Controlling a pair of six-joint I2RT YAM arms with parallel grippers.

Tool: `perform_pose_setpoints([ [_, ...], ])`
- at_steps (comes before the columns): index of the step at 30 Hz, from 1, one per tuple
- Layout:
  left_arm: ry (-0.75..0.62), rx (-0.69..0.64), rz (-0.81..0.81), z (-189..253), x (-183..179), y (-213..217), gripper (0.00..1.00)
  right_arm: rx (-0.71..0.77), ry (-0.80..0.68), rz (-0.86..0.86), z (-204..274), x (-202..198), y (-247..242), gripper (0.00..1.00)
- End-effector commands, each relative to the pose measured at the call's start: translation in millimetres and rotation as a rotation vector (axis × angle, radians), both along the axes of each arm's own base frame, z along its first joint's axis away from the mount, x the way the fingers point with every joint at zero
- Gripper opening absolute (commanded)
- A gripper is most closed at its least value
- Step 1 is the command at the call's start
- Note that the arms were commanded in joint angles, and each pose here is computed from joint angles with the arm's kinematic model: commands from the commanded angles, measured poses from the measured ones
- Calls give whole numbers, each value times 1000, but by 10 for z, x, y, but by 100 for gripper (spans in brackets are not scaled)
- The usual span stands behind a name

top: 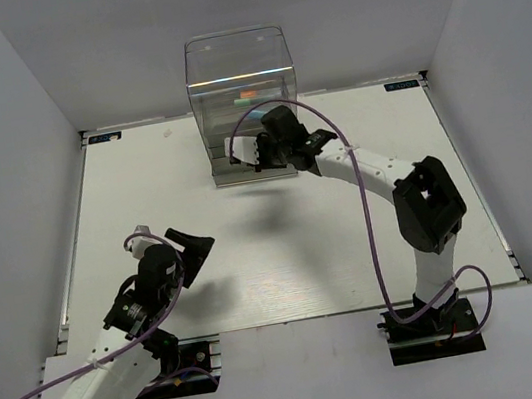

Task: Sort the stationery into containers
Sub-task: Place the stationery into the container

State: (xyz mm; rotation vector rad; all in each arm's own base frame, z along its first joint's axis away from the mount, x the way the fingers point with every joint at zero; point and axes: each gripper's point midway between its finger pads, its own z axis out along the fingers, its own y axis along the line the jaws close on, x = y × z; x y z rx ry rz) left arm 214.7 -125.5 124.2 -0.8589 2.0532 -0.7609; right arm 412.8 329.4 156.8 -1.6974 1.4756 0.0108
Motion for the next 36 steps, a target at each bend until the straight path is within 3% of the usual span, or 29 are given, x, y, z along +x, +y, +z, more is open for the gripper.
perform_pose_setpoints([
  [1, 16, 4, -11, -55, -47, -2, 83, -12, -87, -43, 93, 338, 38, 0],
  [6, 16, 4, -11, -55, -47, -2, 83, -59, -140, -77, 7, 659, 48, 0],
  [15, 13, 8, -3, -32, -41, 13, 83, -81, -141, -107, -139, 850, 49, 0],
  [17, 13, 8, -3, -32, -41, 13, 83, -89, -130, -98, -190, 819, 58, 9],
  [18, 13, 8, -3, -32, -41, 13, 83, -92, -118, -93, -211, 795, 46, 21],
  [20, 13, 8, -3, -34, -28, 6, 83, -93, -109, -88, -232, 780, 40, 28],
  [24, 25, 9, -11, -61, -24, -16, 83, -69, -83, -71, -192, 701, 53, 29],
  [27, 24, 9, -11, -60, -9, -25, 83, -45, -60, -32, -171, 612, 98, 22],
  [30, 32, 13, -11, -81, -9, -26, 83, -39, -43, -24, -168, 581, 104, 22],
  [36, 24, 9, -11, -63, 4, -33, 83, -41, -15, -16, -218, 533, 104, 44],
])
